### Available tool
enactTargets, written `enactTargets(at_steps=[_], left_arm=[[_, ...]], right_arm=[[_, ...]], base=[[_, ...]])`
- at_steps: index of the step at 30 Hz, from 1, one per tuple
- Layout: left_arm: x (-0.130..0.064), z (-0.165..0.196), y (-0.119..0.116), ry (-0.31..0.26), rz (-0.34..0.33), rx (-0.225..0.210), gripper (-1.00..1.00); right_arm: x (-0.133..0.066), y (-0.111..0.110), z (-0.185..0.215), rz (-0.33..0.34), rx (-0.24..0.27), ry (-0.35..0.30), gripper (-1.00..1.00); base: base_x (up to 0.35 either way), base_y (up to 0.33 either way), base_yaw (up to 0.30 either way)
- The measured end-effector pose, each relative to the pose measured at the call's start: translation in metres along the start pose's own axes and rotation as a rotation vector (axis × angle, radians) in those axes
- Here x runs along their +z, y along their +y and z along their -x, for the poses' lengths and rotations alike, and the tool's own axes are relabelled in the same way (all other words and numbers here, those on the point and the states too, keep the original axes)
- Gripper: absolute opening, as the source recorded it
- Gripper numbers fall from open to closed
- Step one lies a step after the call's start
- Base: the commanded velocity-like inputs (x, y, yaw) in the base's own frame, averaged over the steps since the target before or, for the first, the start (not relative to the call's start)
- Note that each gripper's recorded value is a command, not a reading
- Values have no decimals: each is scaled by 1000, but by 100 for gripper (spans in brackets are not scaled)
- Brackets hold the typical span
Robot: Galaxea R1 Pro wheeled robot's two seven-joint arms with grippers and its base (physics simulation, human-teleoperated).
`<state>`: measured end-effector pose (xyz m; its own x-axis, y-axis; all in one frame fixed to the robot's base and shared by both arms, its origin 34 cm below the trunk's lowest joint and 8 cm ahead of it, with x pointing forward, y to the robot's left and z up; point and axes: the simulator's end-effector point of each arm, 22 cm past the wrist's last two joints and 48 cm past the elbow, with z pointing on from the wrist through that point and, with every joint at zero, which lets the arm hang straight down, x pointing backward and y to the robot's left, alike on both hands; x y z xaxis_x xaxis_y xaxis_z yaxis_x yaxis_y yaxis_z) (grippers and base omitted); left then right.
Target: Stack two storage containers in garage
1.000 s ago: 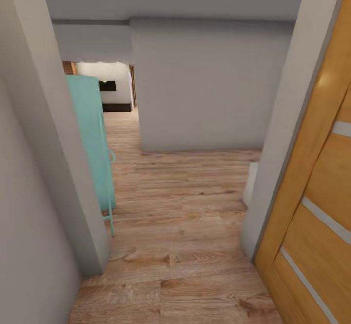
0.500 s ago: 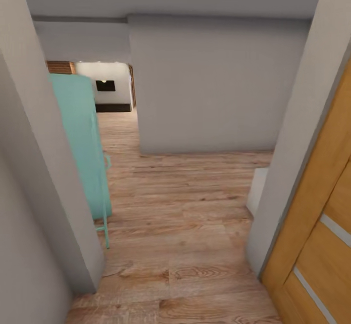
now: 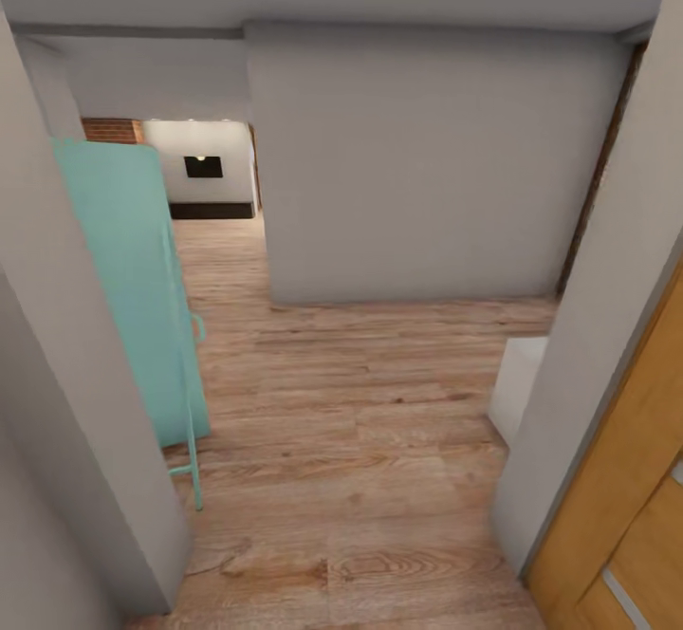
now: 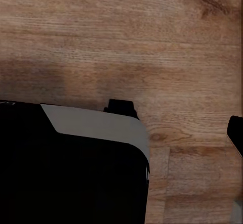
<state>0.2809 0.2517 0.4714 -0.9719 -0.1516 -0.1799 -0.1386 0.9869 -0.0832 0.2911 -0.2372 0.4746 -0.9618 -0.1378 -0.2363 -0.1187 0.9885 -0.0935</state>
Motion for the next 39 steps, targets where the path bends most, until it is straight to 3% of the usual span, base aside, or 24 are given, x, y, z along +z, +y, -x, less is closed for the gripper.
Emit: enactTargets(at_steps=[39], left_arm=[[0, 0, -1, 0, -2, 0, 100]], right_arm=[[0, 0, 0, 0, 0, 0, 100]], base=[[318, 0, 0]])
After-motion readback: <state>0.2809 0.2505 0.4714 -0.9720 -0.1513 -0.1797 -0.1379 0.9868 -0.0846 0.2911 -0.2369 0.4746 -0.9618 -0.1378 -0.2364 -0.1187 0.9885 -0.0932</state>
